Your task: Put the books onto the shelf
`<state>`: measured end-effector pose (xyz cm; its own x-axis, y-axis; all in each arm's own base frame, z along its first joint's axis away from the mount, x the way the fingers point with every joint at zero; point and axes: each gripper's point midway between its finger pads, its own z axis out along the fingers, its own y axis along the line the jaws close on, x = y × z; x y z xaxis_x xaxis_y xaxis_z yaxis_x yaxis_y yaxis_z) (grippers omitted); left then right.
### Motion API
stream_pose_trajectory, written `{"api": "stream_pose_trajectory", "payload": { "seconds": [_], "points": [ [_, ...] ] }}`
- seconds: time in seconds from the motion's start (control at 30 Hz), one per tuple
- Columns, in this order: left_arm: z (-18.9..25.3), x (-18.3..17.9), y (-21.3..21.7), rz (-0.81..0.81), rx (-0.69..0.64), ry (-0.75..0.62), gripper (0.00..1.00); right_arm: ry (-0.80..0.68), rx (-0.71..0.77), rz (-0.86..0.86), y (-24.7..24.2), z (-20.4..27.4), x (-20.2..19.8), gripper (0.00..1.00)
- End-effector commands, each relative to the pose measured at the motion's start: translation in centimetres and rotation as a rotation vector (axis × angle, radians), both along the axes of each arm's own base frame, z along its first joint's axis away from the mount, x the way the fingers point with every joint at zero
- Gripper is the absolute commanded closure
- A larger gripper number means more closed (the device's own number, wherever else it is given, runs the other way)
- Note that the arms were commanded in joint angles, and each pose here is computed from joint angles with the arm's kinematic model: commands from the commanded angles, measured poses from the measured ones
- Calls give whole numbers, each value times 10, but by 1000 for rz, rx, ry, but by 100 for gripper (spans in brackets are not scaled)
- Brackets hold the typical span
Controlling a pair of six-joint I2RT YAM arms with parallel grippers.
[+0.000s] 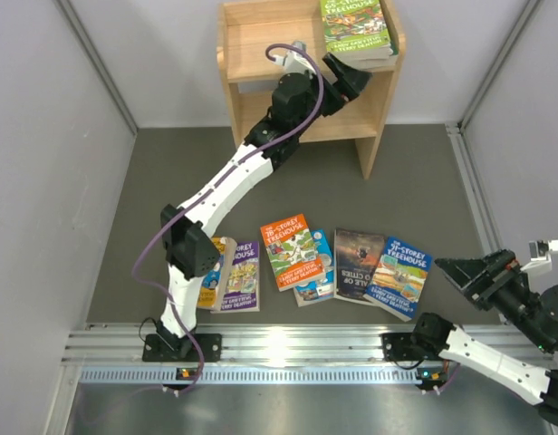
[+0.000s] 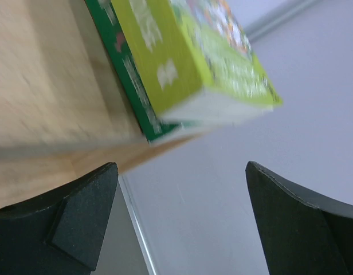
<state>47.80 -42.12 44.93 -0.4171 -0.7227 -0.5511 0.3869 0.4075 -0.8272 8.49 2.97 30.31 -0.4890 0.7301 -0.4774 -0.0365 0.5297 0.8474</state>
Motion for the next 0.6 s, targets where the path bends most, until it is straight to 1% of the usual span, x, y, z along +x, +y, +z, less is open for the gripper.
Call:
{"api": "stream_pose_trajectory", "payload": {
  "seconds": [0.0,0.03,0.07,0.13,0.17,0.2,0.23,0.27,0.3,0.33,0.4,0.43,0.5,0.53,0.57],
  "points": [
    [31,-62,-20,-242,-10,-152,2,-20,-78,29,16,6,11,0],
    [27,-72,-20,-270,-2,-155,2,-16,-100,32,21,6,14,0],
    [13,-86,-12,-293,28,-133,2,-33,-111,47,26,10,16,0],
    [-4,-102,1,-297,75,-119,2,-36,-142,66,38,11,21,0],
    [-17,-116,18,-283,107,-96,2,-57,-151,98,48,15,23,0],
    [-33,-122,28,-269,152,-56,3,-65,-166,121,57,16,25,0],
    [-49,-135,51,-229,221,-28,3,-69,-200,176,76,14,27,0],
    [-46,-150,73,-194,267,-28,3,-43,-251,209,92,6,32,0],
    [-77,-147,79,-169,322,45,2,-55,-247,235,97,7,31,0],
    [-88,-163,100,-149,371,64,2,-20,-318,277,115,-6,36,0],
    [-113,-165,137,-12,458,145,2,5,-353,349,141,-13,39,0],
    [-146,-182,162,17,541,246,2,47,-420,376,157,-27,46,0],
    [-174,-195,188,72,597,342,2,67,-440,442,182,-34,52,0],
    [-195,-210,199,67,609,398,2,106,-493,481,199,-48,61,0],
    [-206,-217,202,57,606,421,1,144,-474,515,208,-53,69,0]
  ]
}}
